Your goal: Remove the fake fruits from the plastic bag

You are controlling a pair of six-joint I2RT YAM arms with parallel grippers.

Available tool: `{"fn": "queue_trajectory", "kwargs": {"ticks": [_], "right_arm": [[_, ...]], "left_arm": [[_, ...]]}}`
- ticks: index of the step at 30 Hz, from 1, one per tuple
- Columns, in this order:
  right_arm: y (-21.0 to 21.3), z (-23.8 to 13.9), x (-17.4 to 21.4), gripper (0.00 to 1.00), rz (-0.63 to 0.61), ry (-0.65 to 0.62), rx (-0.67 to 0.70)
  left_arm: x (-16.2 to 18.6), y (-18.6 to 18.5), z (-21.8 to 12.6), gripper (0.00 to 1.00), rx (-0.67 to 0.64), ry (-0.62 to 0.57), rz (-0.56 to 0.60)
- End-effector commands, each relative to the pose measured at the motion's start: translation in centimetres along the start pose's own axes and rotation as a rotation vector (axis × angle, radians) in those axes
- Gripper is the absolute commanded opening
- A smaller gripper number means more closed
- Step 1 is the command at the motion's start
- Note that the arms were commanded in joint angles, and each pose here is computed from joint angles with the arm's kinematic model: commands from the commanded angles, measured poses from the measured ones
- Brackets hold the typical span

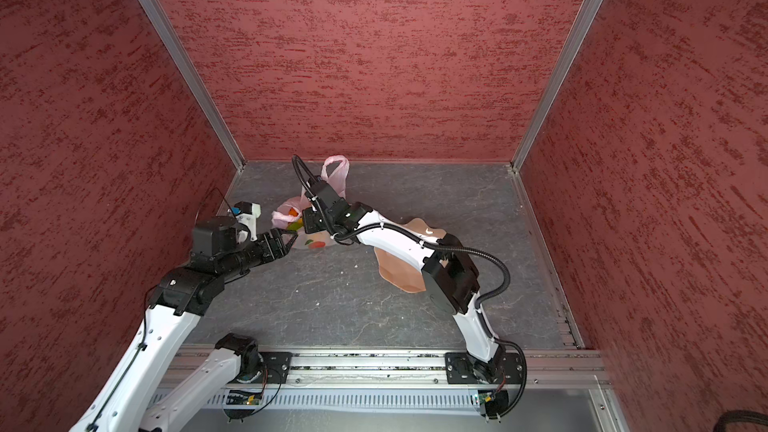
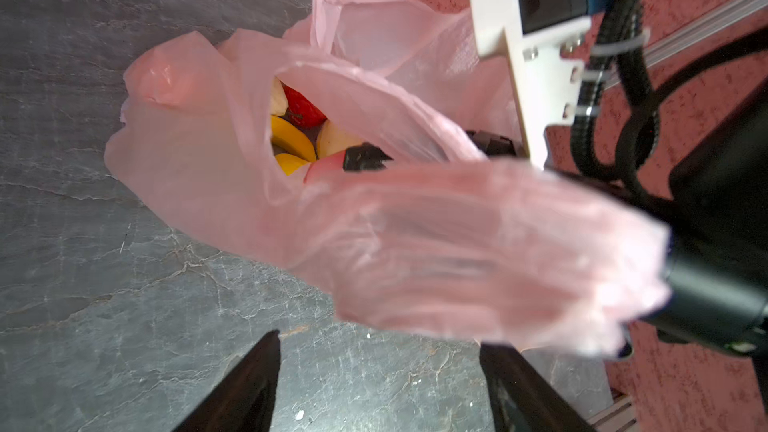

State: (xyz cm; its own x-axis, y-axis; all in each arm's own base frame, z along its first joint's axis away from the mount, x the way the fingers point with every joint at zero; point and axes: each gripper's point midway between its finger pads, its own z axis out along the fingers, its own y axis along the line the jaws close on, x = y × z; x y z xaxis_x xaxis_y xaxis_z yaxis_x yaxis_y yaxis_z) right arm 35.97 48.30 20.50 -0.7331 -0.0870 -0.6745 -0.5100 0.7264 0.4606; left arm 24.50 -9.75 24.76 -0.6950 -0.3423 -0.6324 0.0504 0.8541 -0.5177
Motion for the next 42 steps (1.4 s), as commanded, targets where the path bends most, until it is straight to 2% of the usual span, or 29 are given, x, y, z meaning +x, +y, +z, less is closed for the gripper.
{"fn": "queue_trajectory", "kwargs": {"ticks": [1, 5, 14, 19, 25, 29, 34, 42], "right_arm": [[3.1, -2.4, -3.8, 0.23, 0.003, -0.094, -0.105], [3.9, -2.2, -3.7, 0.23, -0.01, -0.085, -0.147], [3.6, -1.8, -3.1, 0.23, -0.002, -0.075, -0.148], [3.4, -1.1, -2.8, 0.22, 0.008, -0.065, -0.152], [3.6, -0.7, -2.6, 0.22, 0.015, -0.061, -0.174], [3.2, -0.4, -2.3, 0.22, 0.025, -0.049, -0.177], [1.9, -0.1, -1.0, 0.22, 0.028, -0.011, -0.14], [-1.5, 1.4, 4.9, 0.21, 0.043, 0.139, -0.061]], "left_arm": [[0.9, 1.4, 0.0, 0.79, -0.103, 0.043, 0.059], [-1.1, 1.5, 0.7, 0.87, -0.133, -0.017, 0.082], [-5.8, 1.3, 2.4, 0.9, -0.199, -0.132, 0.154], [-7.2, 0.3, 2.5, 0.99, -0.161, -0.167, 0.168], [-8.5, -1.1, 3.4, 0.99, -0.094, -0.2, 0.184], [-9.9, -0.2, 3.8, 1.0, -0.125, -0.256, 0.131], [-11.2, 2.1, 4.4, 1.0, -0.146, -0.315, 0.009], [-9.7, 5.5, 6.6, 1.0, -0.157, -0.265, -0.145]]}}
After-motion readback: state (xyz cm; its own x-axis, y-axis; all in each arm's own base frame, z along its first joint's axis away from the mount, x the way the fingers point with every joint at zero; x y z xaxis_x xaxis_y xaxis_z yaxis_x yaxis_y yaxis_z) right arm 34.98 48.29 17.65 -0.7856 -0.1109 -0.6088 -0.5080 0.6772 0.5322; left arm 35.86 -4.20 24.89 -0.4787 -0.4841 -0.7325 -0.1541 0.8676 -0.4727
